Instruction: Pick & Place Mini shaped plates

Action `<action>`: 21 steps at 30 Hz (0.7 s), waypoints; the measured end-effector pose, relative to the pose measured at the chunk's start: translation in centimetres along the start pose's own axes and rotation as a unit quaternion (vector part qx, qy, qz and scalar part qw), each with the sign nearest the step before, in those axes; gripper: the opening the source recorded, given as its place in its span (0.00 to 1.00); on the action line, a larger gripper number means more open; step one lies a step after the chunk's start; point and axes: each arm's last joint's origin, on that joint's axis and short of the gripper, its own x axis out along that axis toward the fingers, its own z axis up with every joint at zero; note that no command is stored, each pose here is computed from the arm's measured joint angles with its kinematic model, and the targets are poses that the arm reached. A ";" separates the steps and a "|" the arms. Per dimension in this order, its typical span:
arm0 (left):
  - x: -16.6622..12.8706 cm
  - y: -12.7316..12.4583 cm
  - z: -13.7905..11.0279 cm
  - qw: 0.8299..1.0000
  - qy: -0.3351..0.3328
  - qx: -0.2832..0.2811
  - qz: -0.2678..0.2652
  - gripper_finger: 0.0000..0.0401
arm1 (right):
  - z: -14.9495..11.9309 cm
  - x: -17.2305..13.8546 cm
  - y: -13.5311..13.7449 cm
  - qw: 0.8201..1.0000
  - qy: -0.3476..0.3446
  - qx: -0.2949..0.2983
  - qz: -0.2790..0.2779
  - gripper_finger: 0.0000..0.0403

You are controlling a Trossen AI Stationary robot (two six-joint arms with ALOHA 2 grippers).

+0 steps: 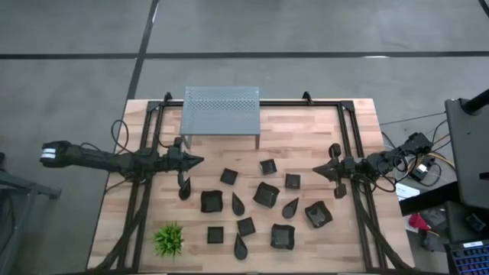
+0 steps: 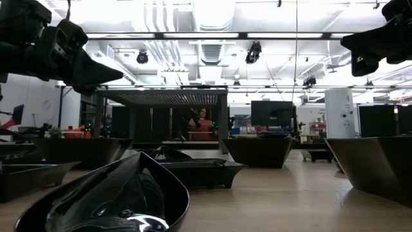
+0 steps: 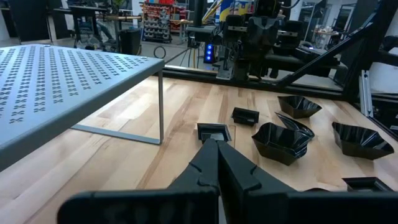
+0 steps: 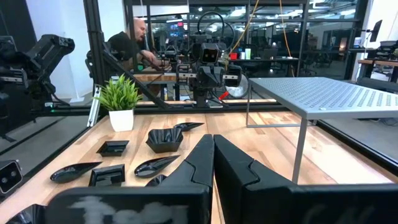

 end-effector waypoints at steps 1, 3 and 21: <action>0.0 0.0 0.0 1.000 0.000 0.000 0.000 0.00 | 0.0 0.0 0.0 1.000 0.000 0.000 0.000 0.02; 0.0 0.0 0.0 1.000 0.000 0.000 0.000 0.00 | 0.0 0.0 0.0 1.000 0.000 -0.001 0.000 0.02; 0.0 0.0 0.0 1.000 0.000 0.000 0.000 0.00 | 1.4 -0.1 -0.2 0.888 -0.073 0.454 0.003 0.02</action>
